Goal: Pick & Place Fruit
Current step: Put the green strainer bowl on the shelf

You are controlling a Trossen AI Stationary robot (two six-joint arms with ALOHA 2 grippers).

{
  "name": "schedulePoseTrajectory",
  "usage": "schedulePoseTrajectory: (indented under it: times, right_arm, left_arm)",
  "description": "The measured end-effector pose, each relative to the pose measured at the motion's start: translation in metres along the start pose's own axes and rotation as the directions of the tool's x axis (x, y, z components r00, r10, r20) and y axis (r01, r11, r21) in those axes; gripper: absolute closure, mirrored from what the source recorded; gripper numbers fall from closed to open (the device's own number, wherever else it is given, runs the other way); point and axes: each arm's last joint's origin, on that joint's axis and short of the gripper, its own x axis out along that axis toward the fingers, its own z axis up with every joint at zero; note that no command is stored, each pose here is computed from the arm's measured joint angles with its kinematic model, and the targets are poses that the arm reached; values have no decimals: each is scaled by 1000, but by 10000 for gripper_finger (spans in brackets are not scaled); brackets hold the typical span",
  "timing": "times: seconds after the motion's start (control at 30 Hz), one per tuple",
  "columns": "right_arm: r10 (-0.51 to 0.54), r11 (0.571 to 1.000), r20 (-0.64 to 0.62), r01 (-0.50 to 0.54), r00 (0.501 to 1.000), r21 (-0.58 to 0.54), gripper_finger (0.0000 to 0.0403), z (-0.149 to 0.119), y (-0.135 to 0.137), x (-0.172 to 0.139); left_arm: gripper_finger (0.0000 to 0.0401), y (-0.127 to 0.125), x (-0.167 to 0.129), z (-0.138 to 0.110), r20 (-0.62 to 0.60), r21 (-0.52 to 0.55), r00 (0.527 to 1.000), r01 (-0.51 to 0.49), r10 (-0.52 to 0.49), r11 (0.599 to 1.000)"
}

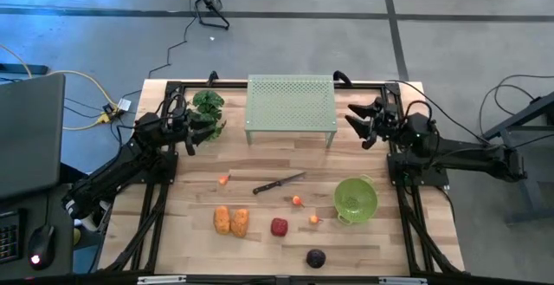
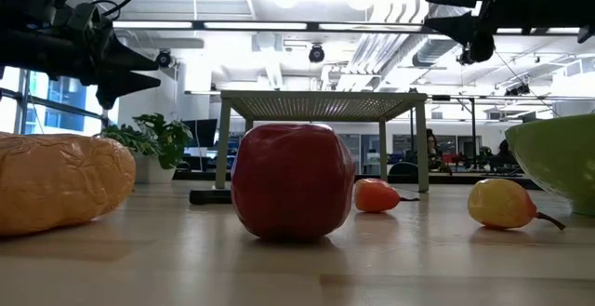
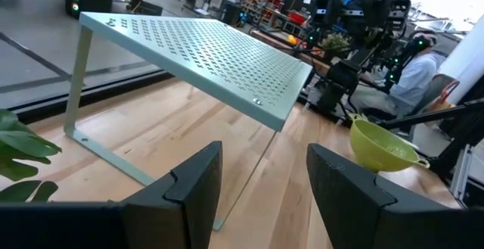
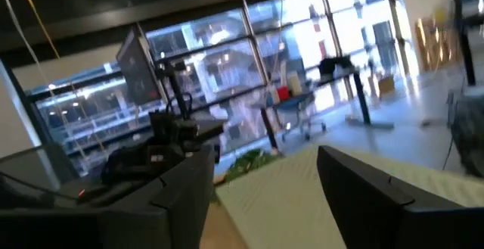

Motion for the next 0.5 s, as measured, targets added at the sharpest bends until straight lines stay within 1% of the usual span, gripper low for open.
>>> schedulePoseTrajectory:
  times: [0.1, 0.2, 0.27, 0.4, 0.5]
  right_arm:
    - [-4, 1000, -89, 4, 996, -2, 154, 5, 3, 2]
    - [-24, 999, -144, 29, 989, 32, 154, 15, 7, 3]
    - [-3, 999, -180, 11, 984, 46, 156, 23, 10, 3]
    - [79, 995, -248, -63, 966, 73, 163, 35, 18, 3]
    - [94, 992, -302, -62, 949, 112, 167, 39, 23, 2]
  left_arm:
    - [210, 0, 0, 0, -3, -1, 1000, -1, 1, 1000]
    - [210, 0, 0, -1, -9, -3, 1000, -3, 3, 1000]
    - [210, 0, 0, -1, -11, -3, 1000, -4, 4, 1000]
    - [210, 0, 0, -1, -13, -5, 1000, -5, 5, 1000]
    - [210, 0, 0, -1, -14, -5, 1000, -5, 5, 1000]
